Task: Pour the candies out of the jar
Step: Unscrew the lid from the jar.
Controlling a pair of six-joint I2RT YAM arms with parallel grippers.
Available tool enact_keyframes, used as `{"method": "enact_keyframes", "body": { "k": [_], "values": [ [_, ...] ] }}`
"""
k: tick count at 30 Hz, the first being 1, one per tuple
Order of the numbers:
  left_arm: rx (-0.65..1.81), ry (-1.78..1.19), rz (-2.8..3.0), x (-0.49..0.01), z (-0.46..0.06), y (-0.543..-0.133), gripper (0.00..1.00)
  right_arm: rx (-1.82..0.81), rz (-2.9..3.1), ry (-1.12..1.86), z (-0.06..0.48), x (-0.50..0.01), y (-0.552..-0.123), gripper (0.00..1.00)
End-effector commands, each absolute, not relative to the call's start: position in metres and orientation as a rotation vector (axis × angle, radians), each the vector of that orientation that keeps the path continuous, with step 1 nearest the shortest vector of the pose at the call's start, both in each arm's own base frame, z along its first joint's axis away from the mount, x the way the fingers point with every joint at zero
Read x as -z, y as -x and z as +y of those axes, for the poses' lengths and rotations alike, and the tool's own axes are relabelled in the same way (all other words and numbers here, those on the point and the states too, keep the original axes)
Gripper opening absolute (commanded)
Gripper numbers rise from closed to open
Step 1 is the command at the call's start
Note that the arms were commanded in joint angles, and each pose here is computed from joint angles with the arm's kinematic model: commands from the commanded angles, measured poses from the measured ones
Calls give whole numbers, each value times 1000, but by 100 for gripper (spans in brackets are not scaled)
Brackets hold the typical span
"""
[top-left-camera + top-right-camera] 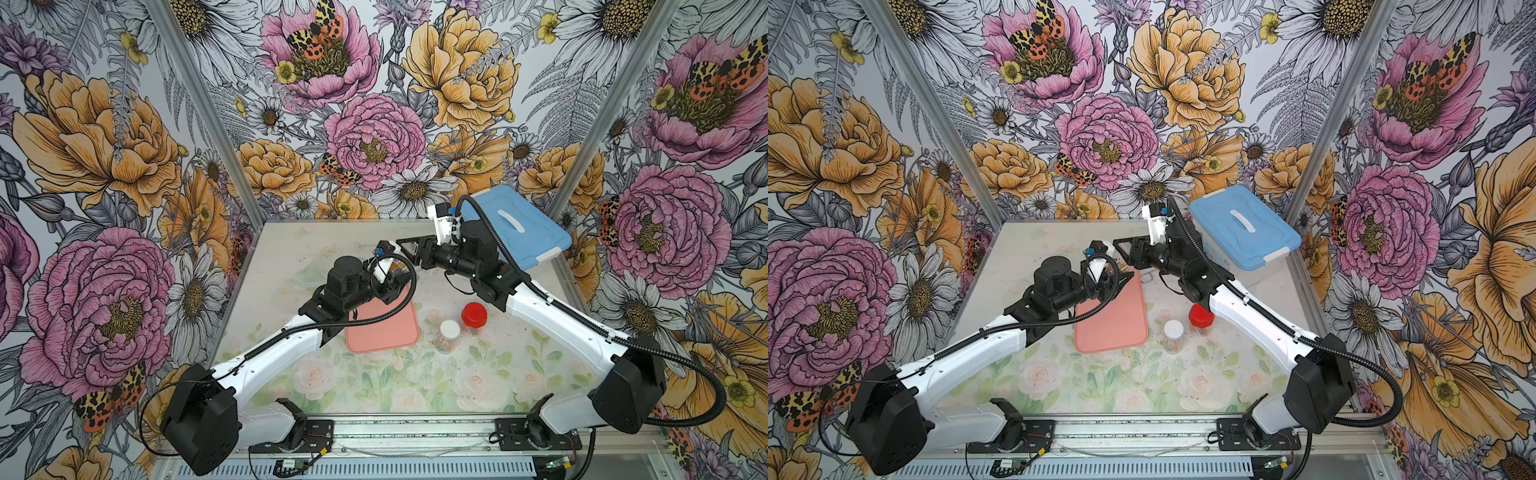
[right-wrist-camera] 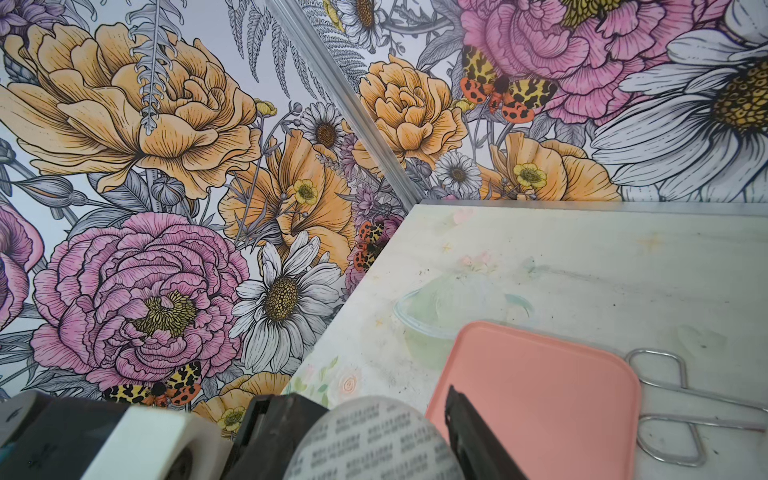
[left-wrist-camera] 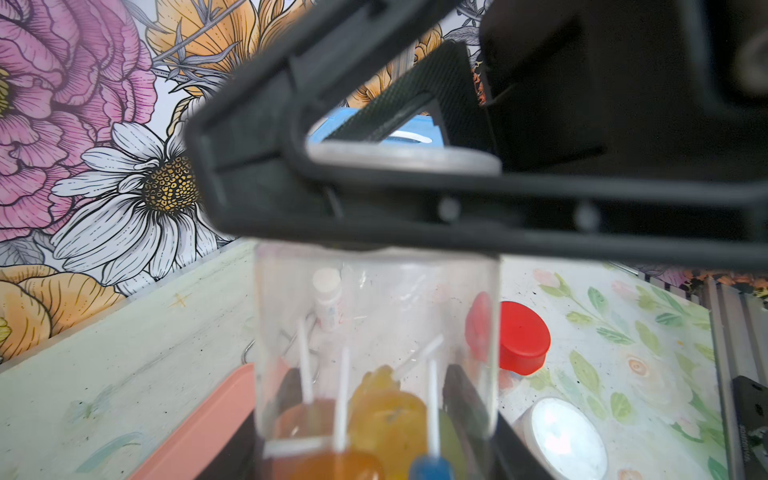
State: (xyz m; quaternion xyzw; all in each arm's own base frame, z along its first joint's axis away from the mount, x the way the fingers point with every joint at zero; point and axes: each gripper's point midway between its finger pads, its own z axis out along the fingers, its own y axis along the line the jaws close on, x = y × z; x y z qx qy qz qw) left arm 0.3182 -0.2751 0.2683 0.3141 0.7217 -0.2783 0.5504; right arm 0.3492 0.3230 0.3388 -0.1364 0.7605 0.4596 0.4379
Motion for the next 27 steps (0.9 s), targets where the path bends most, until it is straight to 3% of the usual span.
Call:
{"method": "enact_keyframes", "body": {
  "k": [1,7,17,22,27],
  "values": [
    [866,-779,1577,-307,-278,-306,0,-1259,1716,528,329,-381,-328,41],
    [1166,-915,1405,-338,-288,-273,0,-1524,1489,867,335,-414,-266,37],
    [1179,-912,1422,-335,-290,-272,0,-1433,1571,844,326,-399,-274,37],
    [1129,-887,1448,-330,-288,-277,0,-1407,1594,760,320,-403,-287,60],
    [1098,-879,1473,-324,-287,-280,0,-1361,1596,705,312,-407,-291,98]
  ]
}}
